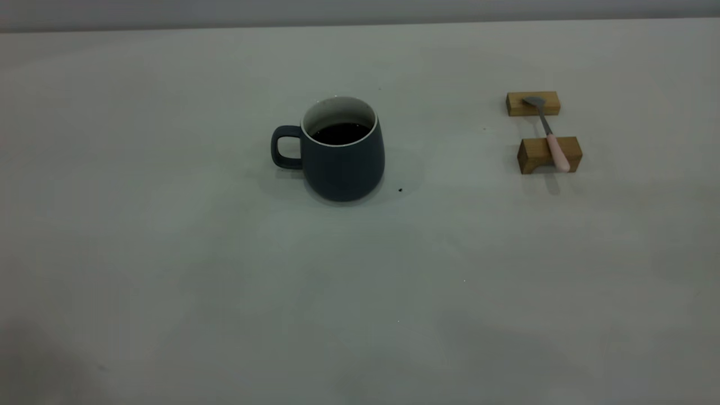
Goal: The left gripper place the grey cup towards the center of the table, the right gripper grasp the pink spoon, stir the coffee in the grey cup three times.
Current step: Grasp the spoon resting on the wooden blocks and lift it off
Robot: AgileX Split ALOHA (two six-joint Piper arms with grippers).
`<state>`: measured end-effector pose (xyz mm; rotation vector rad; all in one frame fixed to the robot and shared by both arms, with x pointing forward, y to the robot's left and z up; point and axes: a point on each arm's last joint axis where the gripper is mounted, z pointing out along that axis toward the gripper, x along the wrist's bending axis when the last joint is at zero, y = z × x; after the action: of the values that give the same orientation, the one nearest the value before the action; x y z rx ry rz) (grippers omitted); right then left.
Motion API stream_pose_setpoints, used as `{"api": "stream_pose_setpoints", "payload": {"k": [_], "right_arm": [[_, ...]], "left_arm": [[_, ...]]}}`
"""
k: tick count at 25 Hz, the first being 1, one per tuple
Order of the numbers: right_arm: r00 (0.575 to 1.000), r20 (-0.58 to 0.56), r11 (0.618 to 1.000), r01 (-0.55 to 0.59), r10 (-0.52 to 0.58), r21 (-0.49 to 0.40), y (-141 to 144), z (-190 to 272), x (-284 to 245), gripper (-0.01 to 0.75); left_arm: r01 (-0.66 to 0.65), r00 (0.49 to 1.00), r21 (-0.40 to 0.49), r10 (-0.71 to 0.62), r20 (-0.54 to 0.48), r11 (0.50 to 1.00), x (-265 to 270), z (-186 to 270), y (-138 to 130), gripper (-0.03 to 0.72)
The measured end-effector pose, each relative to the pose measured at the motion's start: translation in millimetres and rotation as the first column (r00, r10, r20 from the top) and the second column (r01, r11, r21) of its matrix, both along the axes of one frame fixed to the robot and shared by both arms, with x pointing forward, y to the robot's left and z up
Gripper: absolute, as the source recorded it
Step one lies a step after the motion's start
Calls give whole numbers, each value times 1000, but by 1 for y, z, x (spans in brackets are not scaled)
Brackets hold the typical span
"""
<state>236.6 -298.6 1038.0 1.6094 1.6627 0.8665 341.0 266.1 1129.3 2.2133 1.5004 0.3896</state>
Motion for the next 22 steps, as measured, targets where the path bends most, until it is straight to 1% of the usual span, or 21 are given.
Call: {"api": "stream_pose_setpoints", "payload": {"k": [2,4,6,9,16,19,22], "right_arm": [[1000,0,1000,0,0,0,0,0,0,237],[1000,0,1000,0,0,0,0,0,0,237],[1000,0,1000,0,0,0,0,0,0,237],[1000,0,1000,0,0,0,0,0,0,237],[1000,0,1000,0,0,0,0,0,0,237],[1000,0,1000,0,0,0,0,0,0,237],[1000,0,1000,0,0,0,0,0,0,237]], "left_arm": [[-83,995,-18,84,57,996,-27,-9,14,490],[-152,983,-27,154,97,988,-47,-21,23,490],[-210,966,-35,213,148,977,-66,-32,28,490],[-266,943,-40,268,197,963,-86,-49,31,490],[-279,922,-62,285,262,958,-110,-89,31,490],[-276,909,-76,286,304,958,-114,-94,31,490],[-277,902,-84,289,319,957,-115,-96,31,490]]}}
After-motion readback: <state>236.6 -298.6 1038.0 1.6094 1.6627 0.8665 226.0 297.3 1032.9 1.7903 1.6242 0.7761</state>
